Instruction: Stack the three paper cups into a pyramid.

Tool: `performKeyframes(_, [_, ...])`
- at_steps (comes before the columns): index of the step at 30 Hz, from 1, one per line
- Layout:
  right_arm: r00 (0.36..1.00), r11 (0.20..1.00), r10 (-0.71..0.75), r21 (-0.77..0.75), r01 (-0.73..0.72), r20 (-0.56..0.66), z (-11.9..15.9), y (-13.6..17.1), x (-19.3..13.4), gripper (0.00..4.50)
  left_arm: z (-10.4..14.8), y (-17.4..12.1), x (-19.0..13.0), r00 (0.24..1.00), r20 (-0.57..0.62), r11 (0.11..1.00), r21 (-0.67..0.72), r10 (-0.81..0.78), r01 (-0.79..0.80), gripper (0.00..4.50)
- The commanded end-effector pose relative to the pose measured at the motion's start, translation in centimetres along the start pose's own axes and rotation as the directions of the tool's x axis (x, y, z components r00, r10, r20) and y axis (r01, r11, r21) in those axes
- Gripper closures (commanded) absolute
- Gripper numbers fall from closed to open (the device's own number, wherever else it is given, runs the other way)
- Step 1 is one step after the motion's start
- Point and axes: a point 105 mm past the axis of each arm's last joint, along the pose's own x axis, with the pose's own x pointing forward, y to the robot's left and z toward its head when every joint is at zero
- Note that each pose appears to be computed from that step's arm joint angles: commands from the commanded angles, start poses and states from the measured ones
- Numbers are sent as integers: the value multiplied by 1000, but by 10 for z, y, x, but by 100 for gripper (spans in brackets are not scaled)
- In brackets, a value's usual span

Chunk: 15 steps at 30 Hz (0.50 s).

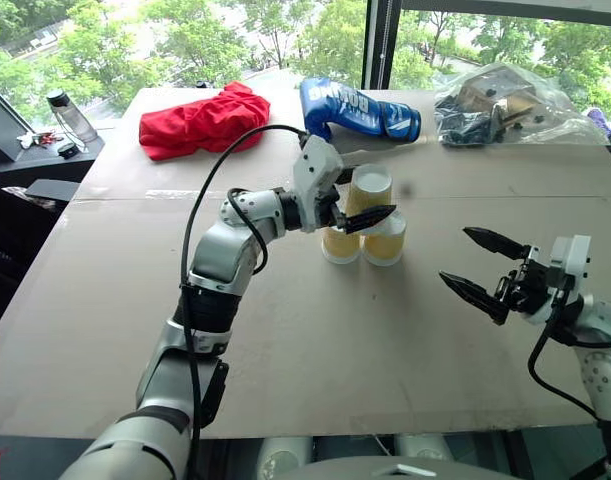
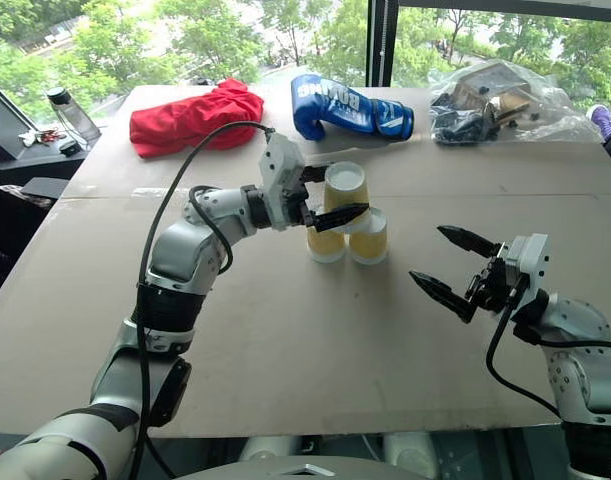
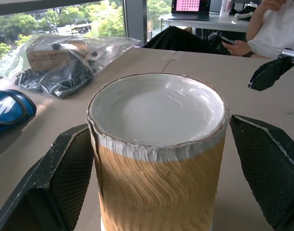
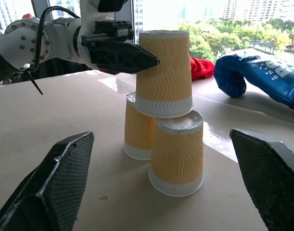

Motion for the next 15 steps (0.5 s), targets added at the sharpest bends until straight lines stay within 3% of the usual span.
performKeyframes(1, [999, 999, 1, -37, 0, 39, 11, -2, -1, 0, 29, -1, -2, 994, 109, 999, 51, 8, -14, 5])
performKeyframes(11, [999, 1000, -3, -24, 4, 36, 10, -7, -8, 0, 72, -6, -12, 964, 266, 996, 82, -3, -20, 5])
performKeyframes(15, [999, 1000, -24, -6, 24, 25, 7, -9, -12, 0, 82, -7, -38, 957, 285, 997, 44, 48, -63, 5])
